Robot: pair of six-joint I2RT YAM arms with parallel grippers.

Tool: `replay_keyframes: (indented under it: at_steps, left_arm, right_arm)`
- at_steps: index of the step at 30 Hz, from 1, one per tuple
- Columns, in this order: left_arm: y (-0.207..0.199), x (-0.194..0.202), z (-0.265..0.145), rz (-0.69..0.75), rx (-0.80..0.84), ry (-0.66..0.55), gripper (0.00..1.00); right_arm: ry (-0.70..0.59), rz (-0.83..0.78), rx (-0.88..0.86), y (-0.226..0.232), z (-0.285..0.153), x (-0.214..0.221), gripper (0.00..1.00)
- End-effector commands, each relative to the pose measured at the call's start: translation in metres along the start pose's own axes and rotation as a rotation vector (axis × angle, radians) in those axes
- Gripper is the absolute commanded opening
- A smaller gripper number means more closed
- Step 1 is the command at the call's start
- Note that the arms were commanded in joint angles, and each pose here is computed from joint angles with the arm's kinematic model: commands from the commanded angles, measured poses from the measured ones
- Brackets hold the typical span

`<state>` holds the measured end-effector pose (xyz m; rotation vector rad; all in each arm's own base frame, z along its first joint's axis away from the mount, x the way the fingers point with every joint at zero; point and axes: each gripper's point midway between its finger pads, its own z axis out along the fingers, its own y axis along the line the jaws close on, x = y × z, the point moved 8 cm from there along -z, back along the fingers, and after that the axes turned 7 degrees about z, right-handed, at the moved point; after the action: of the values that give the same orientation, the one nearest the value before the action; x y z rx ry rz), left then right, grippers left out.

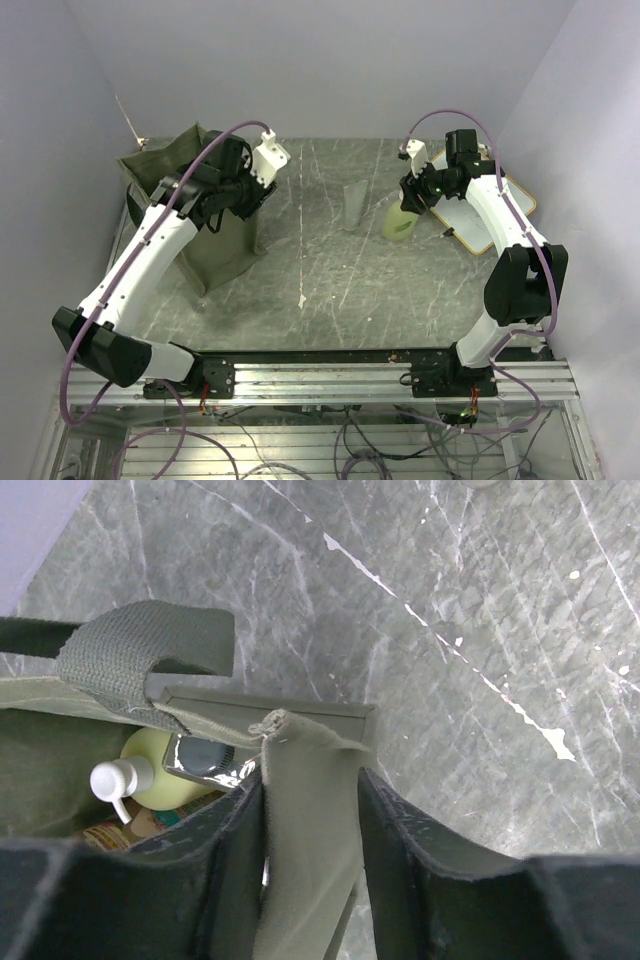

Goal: Place the personal care products into the canvas bag
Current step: Move the care product at the center of the board.

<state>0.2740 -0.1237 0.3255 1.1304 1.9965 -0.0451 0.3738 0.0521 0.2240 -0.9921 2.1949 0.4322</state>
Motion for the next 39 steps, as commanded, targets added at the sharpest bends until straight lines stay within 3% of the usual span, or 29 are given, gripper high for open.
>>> replay_keyframes:
  at_steps: [1, 6, 8, 24, 31, 33, 39]
  left_arm:
    - [-0.002, -0.015, 0.002, 0.03, 0.0, -0.046, 0.43]
    - [-0.006, -0.028, 0.008, 0.051, 0.032, -0.069, 0.09]
    - [-0.008, -0.032, 0.011, 0.059, 0.039, -0.07, 0.07]
    - [-0.009, -0.062, 0.0, -0.005, 0.048, -0.2, 0.07]
    - [-0.011, -0.057, -0.005, -0.003, 0.042, -0.201, 0.07]
    - [-0.011, -0.053, -0.009, 0.002, 0.02, -0.199, 0.12]
    - [-0.009, -0.043, -0.02, 0.02, -0.035, -0.18, 0.37]
  right_arm:
    - [-0.058, 0.014, 0.016, 0.005, -0.009, -0.015, 0.0]
    - [-0.088, 0.027, 0.026, 0.009, -0.018, -0.022, 0.0]
    - [-0.092, 0.03, 0.025, 0.011, -0.02, -0.023, 0.0]
    - [-0.113, 0.04, -0.008, 0.029, -0.032, -0.03, 0.0]
    - [-0.149, -0.002, -0.04, 0.05, -0.039, -0.048, 0.0]
    - [-0.158, -0.021, -0.043, 0.059, -0.041, -0.055, 0.0]
    - [-0.187, -0.136, -0.11, 0.103, -0.043, -0.082, 0.0]
